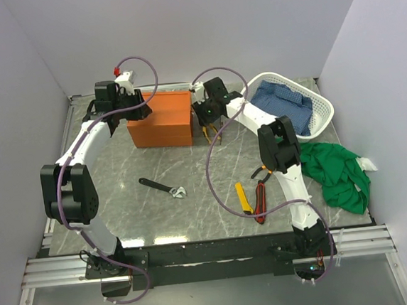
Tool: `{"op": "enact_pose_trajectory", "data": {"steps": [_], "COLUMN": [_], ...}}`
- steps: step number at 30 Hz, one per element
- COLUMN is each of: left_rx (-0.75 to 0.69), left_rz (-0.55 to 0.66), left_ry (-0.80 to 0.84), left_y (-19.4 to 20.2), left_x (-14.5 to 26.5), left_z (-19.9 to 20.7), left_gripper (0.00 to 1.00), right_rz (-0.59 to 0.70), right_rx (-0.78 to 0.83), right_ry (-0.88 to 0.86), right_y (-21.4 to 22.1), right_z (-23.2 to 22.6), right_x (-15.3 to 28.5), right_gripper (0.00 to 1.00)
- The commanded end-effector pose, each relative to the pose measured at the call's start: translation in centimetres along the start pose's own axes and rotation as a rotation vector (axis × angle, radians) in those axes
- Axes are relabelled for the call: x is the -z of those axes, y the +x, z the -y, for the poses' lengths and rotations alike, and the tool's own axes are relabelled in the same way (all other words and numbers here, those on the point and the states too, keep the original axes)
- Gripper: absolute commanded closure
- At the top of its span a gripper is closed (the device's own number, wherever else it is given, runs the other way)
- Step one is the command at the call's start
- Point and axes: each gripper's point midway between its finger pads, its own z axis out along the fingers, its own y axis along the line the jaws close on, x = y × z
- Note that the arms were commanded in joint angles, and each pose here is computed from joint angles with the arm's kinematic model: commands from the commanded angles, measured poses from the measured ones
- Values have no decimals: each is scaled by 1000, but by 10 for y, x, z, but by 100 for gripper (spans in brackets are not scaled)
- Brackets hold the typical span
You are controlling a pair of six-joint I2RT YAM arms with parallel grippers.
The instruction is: Sort the tools into containers
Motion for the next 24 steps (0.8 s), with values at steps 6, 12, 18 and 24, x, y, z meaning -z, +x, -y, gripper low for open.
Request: {"op": "enact_pose_trajectory", "data": {"steps": [6, 12, 18, 24], "left_rx": [-20, 3, 16, 10], "left_rz": [51, 51, 68, 78], "left_ry": [23, 40, 62, 79], "left_y": [-23, -25, -36, -42], "left_x": [-3, -10, -11, -7], "left_z": [6, 8, 12, 17], "left_gripper": [61, 61, 62, 62], "right_rz": [8, 57, 171, 169], "right_rx": [64, 64, 52, 111], "right_ry": [-74, -43, 59, 99], "right_y": [-8, -25, -60, -48], "right_z": [-25, -22, -3, 18], "right_x": [32, 55, 105, 169], "right_gripper": [68, 41, 34, 34]}}
